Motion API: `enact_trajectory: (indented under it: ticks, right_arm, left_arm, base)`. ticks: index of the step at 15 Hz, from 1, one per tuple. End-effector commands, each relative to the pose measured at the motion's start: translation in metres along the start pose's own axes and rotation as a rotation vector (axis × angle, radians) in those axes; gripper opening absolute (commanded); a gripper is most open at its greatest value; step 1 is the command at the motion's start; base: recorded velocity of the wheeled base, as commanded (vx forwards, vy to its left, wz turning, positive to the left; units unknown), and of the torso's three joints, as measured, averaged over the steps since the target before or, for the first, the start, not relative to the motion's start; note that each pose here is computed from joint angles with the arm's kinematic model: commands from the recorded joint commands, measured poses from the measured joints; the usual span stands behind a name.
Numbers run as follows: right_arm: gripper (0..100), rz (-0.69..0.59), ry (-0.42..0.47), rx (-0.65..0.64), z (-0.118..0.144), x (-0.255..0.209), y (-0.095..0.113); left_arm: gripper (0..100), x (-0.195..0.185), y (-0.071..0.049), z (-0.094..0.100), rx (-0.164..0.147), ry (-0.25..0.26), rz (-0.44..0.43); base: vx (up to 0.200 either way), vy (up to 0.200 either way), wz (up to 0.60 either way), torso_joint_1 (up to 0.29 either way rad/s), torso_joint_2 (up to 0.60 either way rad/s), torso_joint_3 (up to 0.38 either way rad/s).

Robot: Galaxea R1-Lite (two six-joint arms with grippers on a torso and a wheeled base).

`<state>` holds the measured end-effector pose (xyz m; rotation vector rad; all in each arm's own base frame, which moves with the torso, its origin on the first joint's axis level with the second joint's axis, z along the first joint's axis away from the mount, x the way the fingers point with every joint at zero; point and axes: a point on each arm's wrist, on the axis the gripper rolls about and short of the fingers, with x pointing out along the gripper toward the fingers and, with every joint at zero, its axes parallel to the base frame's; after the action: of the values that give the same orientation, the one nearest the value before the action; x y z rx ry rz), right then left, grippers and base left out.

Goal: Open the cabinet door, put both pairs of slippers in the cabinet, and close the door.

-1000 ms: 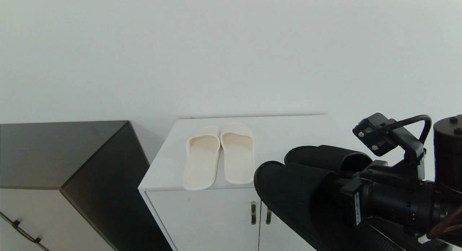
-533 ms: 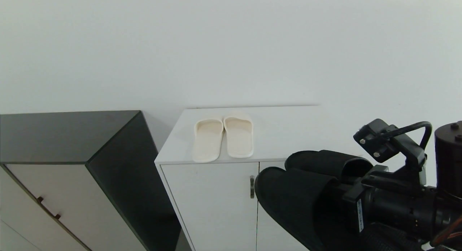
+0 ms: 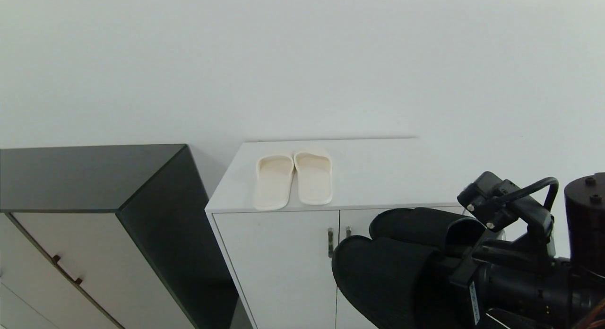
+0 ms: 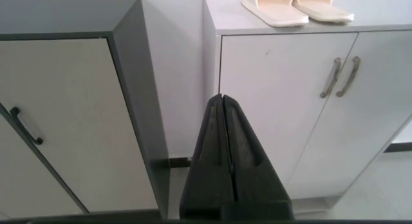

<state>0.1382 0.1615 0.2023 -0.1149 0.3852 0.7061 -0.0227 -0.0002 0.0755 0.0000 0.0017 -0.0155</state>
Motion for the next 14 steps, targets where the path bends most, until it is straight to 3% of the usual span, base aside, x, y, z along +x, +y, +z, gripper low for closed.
enact_trajectory:
  ticks: [1, 14]
  right_arm:
    - [0, 0.005, 0.008, -0.003, -0.0015, 0.0009, 0.0012]
    - [0, 0.02, 0.022, -0.031, -0.0058, 0.0012, 0.0041]
  left_arm:
    - [0, 0.0, 0.0, 0.0, 0.0, 0.0, 0.0]
    - [0, 0.0, 0.0, 0.0, -0.002, 0.0, 0.0]
  base:
    - [0.0, -0.2, 0.0, 0.002, 0.0, 0.002]
    - [0.0, 0.0, 0.0, 0.0, 0.0, 0.0]
